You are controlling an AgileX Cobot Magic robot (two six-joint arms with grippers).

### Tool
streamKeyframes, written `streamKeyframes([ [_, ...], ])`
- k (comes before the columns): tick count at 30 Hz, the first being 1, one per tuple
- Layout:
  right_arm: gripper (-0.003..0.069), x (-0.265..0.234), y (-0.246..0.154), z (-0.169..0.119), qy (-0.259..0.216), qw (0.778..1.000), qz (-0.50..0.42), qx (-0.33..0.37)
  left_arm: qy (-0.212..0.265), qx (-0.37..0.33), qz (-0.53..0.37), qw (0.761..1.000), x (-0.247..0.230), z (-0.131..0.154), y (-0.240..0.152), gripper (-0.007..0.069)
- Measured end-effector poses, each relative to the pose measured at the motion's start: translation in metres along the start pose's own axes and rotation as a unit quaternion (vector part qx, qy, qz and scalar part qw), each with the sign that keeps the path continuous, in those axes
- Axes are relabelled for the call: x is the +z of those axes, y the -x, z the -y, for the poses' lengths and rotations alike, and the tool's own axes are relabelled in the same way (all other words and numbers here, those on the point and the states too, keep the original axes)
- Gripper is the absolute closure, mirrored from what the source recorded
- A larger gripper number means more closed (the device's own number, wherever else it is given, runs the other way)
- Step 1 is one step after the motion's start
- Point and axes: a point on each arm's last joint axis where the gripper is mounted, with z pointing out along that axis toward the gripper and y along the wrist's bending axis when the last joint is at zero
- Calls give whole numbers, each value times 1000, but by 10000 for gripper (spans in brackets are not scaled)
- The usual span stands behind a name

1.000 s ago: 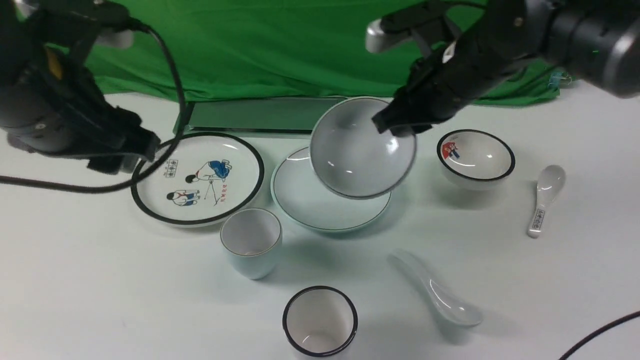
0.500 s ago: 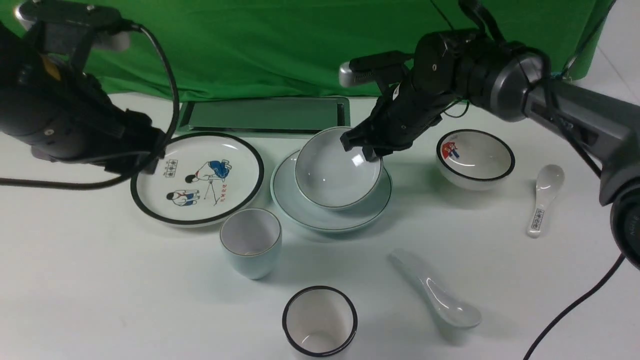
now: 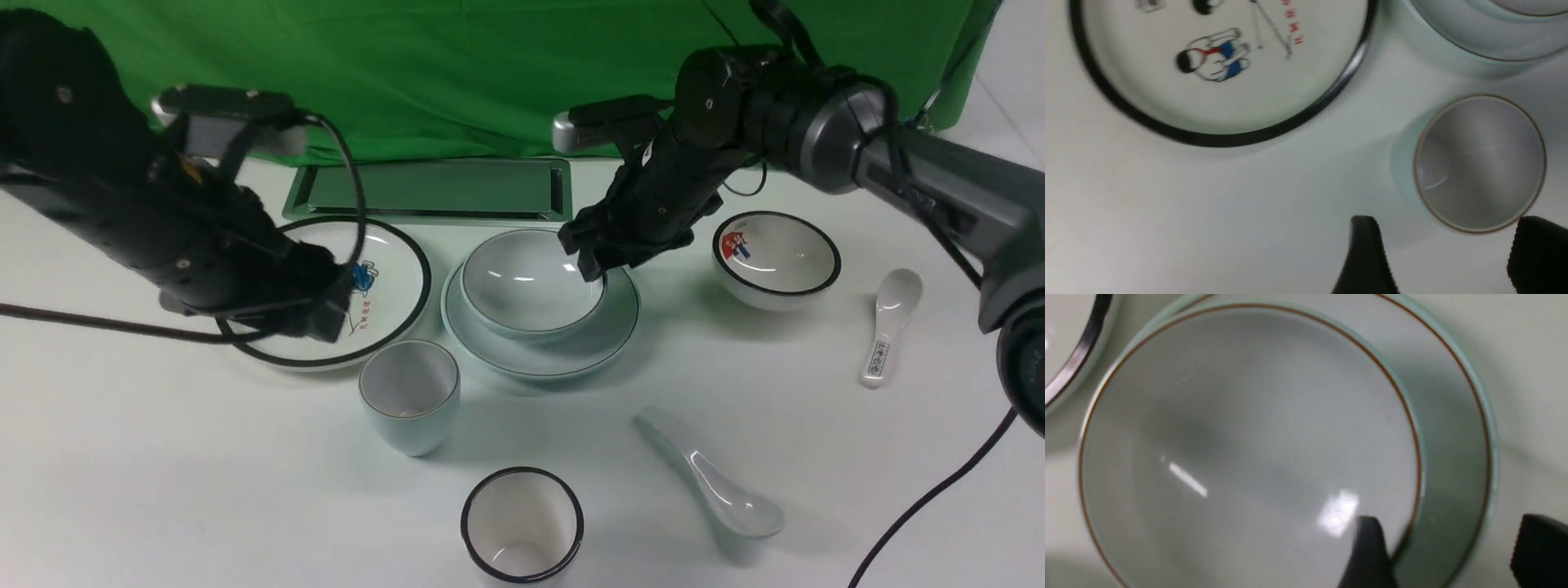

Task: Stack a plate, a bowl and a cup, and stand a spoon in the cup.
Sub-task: Use the right arm to put the blue rice bowl into the blue large plate in the middle, then use the left arm to grab a blue teacup

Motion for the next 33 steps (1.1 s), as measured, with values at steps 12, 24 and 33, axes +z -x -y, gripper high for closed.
streamKeyframes([
  [12, 181, -137, -7, -4, -52, 995, 3, -86, 57, 39, -51, 996, 87, 23, 2, 198],
  [24, 197, -175, -39, -12, -51, 995, -5, -89, 63, 68, -54, 994, 69, 25, 17, 626],
  [33, 197, -217, -65, -21, -57, 993, 19, -99, 27, 105, 69, 992, 13, 44, 108, 625],
])
